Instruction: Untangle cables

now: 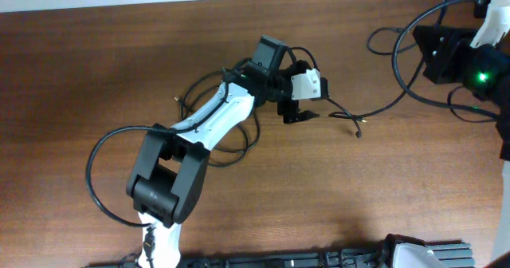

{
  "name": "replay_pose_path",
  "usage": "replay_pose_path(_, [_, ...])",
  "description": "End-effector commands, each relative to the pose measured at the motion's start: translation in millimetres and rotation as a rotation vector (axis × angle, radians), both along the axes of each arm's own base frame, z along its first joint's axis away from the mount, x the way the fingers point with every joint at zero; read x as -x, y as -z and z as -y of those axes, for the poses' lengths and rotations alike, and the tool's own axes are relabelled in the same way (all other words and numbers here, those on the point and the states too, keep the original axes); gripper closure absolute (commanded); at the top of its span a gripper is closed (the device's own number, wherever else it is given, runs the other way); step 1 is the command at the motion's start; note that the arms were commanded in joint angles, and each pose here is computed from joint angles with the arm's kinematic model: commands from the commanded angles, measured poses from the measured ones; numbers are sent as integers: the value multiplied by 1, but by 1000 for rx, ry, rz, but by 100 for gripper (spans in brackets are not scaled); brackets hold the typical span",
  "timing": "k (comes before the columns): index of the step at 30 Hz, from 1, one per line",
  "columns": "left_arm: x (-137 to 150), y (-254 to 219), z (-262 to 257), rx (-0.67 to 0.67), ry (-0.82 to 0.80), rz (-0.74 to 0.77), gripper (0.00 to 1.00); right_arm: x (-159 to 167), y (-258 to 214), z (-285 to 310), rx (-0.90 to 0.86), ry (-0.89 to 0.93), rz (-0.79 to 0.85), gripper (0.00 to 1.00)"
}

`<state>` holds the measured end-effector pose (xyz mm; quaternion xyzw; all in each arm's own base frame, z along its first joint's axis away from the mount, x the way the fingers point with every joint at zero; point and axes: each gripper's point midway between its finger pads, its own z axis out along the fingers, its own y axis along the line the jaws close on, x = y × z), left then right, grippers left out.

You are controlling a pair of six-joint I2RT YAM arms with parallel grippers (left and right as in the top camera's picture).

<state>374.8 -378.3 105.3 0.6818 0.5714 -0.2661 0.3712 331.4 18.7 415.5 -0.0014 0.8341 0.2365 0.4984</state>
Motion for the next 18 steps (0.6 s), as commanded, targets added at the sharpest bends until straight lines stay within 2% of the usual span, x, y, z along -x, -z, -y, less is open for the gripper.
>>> replay_pose_path(1, [22,10,20,15,83,-27,24,12,-22,-5,16,-22,71,96])
replay_pose_path(2, [26,10,24,14,92,-28,36,12,-22,-5,16,-22,71,96])
replay_pose_path(3, [29,9,27,16,100,-25,60,12,-22,-5,16,-22,71,96])
replay_pose_path(4, [30,9,29,13,102,-15,95,12,-22,-5,16,-21,70,96])
replay_pose_path(5, [27,11,28,1,89,-7,100,13,-21,-5,15,-21,66,96])
replay_pose_path(7, [16,15,21,-31,27,-13,100,12,-19,-1,22,0,56,96])
replay_pose_path(11, [-25,25,-13,-102,-216,-65,100,14,-12,18,18,63,22,96])
replay_pose_path(16, [-76,1,-76,-50,-532,-191,100,19,4,67,88,256,-42,96])
replay_pose_path(18, [-82,-16,-94,-12,-614,-255,100,22,9,90,123,352,-70,96])
